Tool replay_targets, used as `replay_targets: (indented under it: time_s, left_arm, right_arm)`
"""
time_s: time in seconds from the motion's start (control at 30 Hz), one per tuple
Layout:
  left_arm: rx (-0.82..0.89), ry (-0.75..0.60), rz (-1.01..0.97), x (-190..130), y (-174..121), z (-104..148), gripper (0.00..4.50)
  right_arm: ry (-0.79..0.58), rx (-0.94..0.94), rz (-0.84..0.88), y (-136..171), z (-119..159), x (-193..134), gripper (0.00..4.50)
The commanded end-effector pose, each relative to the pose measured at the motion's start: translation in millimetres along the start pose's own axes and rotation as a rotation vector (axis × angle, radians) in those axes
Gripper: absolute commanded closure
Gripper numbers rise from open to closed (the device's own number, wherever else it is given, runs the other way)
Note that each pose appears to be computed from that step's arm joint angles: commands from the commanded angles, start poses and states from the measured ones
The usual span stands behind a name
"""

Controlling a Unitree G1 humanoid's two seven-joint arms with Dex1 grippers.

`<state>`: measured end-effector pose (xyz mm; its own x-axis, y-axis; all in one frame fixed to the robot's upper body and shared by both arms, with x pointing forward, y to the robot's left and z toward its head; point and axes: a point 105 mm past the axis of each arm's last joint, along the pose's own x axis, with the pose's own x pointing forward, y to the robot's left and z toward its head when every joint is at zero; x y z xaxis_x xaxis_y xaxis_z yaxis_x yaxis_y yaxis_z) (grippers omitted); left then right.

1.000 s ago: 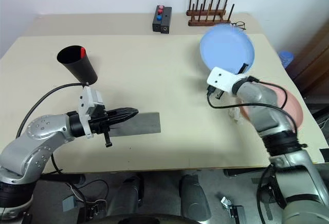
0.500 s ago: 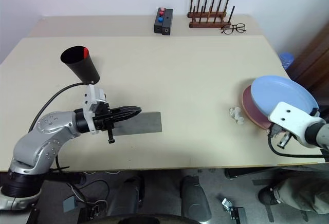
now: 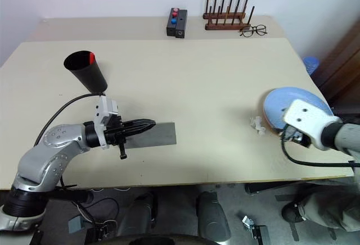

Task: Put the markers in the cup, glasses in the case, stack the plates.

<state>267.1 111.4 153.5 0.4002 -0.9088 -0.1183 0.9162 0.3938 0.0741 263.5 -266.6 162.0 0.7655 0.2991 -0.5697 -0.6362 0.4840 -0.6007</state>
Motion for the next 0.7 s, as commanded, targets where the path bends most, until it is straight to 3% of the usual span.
replay_targets:
  time_s: [0.03, 0.47, 0.57, 0.7]
  left_arm:
    - [0.041, -0.02, 0.017, -4.4, -2.7, 10.8, 4.5]
    - [0.039, -0.018, 0.029, -7.5, -8.6, 20.1, 4.5]
    - [0.047, -0.026, 0.031, -3.6, -9.7, 27.4, 4.5]
    - [0.056, -0.034, 0.03, 2.2, -9.9, 38.4, 4.5]
  right_arm:
    - [-0.032, -0.015, 0.009, 7.9, 9.3, 16.1, 1.64]
    - [0.099, -0.179, -0.029, 1.8, -12.8, 51.5, 1.64]
    - [0.109, -0.186, -0.024, 2.4, -15.9, 53.6, 2.48]
    - [0.108, -0.196, -0.021, 2.4, -15.7, 54.8, 4.44]
